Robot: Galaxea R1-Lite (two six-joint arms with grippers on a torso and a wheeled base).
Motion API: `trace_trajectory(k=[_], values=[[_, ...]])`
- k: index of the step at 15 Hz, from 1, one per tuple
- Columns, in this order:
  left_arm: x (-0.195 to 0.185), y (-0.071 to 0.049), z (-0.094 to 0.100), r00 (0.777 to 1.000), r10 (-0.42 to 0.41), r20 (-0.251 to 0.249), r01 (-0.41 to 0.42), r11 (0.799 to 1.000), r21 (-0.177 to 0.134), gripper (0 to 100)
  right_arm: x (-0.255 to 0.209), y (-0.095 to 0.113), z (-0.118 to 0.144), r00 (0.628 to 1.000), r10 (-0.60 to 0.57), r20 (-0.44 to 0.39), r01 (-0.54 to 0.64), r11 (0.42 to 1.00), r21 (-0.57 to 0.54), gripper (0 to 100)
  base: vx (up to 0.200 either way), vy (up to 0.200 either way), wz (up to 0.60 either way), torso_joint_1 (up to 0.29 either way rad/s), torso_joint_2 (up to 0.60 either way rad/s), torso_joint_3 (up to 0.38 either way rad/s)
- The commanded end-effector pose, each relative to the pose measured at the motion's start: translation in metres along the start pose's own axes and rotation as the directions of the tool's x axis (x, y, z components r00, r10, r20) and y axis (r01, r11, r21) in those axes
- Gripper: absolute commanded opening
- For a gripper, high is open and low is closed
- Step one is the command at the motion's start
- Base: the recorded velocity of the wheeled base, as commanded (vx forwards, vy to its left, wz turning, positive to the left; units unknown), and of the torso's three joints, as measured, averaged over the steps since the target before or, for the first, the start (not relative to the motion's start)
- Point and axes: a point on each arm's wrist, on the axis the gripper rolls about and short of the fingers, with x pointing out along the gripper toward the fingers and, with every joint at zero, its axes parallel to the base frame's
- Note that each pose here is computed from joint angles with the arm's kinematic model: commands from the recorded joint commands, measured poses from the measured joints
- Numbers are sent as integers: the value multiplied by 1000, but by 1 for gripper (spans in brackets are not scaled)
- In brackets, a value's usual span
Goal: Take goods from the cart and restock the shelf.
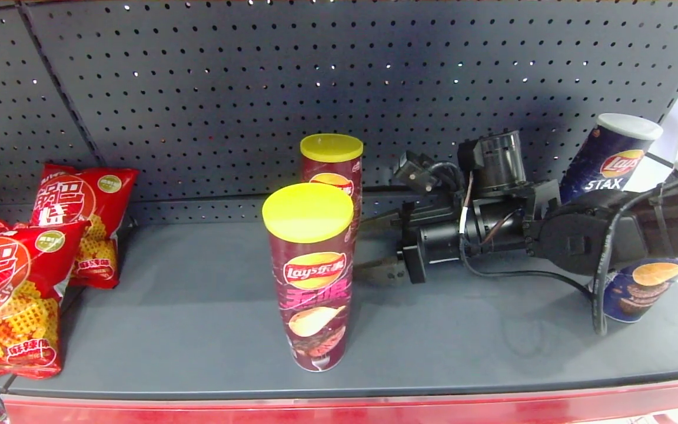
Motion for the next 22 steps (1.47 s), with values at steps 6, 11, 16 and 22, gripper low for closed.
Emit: trace_trajectory(k=[6,11,16,22], values=[[0,0,0,1000,0,-2,0,1000,-1,100,-35,-9,-8,997,-75,-3,75,997,27,100,0,0,0,0,0,0],[0,0,0,1000,0,-2,0,1000,-1,100,-53,17,-5,998,-64,4,64,998,17,100,0,0,0,0,0,0],[0,0,0,1000,0,-2,0,1000,-1,100,-55,48,-1,1000,-6,8,6,1000,-9,100,0,0,0,0,0,0],[0,0,0,1000,0,-2,0,1000,-1,100,-36,65,0,997,71,-7,-71,997,-24,100,0,0,0,0,0,0]])
